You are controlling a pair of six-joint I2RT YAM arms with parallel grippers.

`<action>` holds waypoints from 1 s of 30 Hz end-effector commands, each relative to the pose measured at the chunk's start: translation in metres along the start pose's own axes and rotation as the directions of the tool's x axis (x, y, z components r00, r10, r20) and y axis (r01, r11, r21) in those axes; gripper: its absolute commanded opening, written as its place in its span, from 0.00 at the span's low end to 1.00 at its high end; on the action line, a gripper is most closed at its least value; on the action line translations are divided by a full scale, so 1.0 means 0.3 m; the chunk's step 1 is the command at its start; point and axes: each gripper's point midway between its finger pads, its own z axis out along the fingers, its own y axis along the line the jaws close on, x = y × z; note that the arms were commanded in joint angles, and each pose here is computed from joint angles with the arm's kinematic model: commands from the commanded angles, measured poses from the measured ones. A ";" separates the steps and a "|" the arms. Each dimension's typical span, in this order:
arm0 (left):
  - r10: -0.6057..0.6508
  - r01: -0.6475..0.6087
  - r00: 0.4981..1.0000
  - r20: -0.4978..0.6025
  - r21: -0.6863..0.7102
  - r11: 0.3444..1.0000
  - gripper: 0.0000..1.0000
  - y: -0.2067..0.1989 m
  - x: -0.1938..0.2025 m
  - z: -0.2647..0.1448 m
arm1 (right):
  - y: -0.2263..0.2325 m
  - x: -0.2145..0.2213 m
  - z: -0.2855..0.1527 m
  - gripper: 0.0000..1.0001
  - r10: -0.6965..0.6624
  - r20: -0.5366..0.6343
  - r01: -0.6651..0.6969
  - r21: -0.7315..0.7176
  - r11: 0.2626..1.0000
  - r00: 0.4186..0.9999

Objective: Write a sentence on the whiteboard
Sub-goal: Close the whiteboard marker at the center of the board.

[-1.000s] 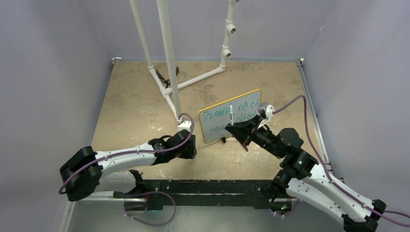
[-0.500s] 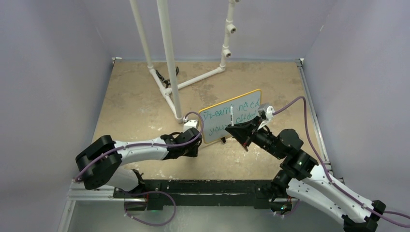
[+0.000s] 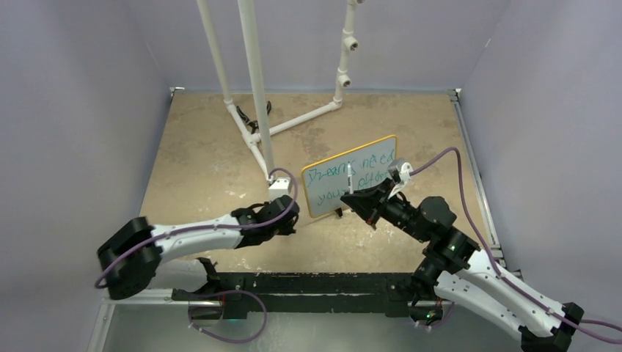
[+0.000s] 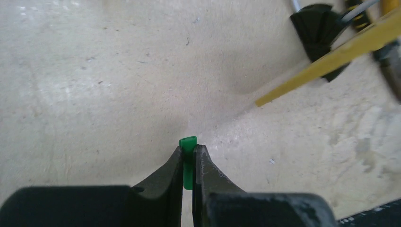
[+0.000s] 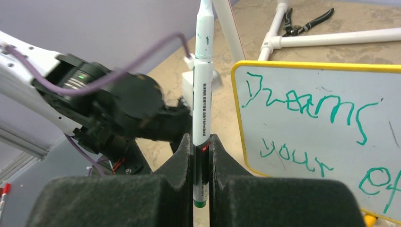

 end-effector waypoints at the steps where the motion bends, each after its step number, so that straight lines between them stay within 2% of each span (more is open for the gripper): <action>1: -0.219 0.194 0.955 0.199 0.139 0.971 0.00 -0.019 -0.160 -0.135 | 0.011 0.024 0.020 0.00 0.037 -0.001 -0.037 -0.029 0.999 0.999; 10: -0.464 0.298 0.822 0.331 0.446 0.844 0.00 -0.142 -0.431 -0.393 | 0.073 0.151 0.081 0.00 0.097 -0.091 -0.105 -0.085 0.991 0.991; 15: -0.577 0.316 0.723 0.381 0.560 0.766 0.00 -0.162 -0.549 -0.502 | 0.137 0.252 0.094 0.00 0.154 -0.159 -0.171 -0.095 0.981 0.975; 19: -0.628 0.321 0.674 0.390 0.611 0.724 0.00 -0.161 -0.585 -0.542 | 0.157 0.314 0.099 0.00 0.205 -0.201 -0.229 -0.105 0.968 0.958; 23: -0.643 0.320 0.663 0.383 0.632 0.706 0.00 -0.168 -0.592 -0.552 | 0.152 0.355 0.111 0.00 0.204 -0.234 -0.229 -0.082 0.970 0.951; 30: -0.642 0.311 0.681 0.353 0.655 0.689 0.00 -0.195 -0.580 -0.549 | 0.149 0.365 0.141 0.00 0.186 -0.260 -0.208 -0.059 0.976 0.947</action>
